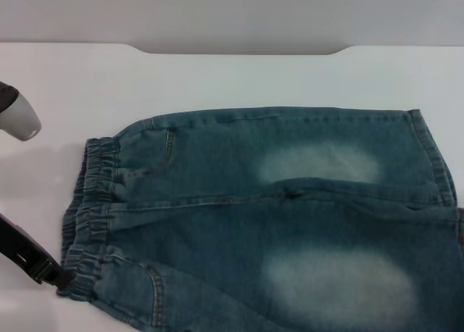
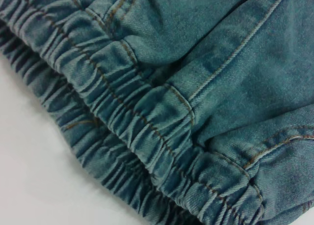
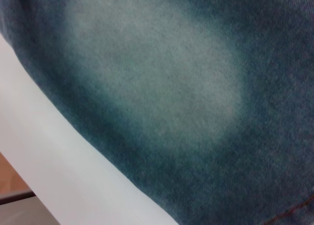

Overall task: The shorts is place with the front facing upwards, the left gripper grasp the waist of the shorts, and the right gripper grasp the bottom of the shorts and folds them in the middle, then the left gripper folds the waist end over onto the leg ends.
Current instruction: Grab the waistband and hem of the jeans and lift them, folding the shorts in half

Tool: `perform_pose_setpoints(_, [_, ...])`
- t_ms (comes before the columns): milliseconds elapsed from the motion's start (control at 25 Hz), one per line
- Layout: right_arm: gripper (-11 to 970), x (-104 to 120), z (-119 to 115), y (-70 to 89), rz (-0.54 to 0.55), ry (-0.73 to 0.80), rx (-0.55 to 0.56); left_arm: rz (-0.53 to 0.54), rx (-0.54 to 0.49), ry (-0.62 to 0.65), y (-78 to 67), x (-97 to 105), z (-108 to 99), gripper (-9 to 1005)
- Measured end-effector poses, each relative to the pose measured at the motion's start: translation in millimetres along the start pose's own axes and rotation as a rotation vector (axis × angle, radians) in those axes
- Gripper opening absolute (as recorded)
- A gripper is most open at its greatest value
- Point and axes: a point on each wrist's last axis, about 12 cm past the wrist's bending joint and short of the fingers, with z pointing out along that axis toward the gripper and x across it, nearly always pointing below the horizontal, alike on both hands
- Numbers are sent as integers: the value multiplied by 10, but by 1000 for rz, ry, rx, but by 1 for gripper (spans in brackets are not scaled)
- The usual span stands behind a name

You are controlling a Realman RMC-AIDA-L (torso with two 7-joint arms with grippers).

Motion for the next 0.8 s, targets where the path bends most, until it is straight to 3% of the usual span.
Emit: perform_pose_setpoints(800, [364, -62, 25, 37, -16, 4, -1, 10, -10, 6, 11, -2, -13, 31])
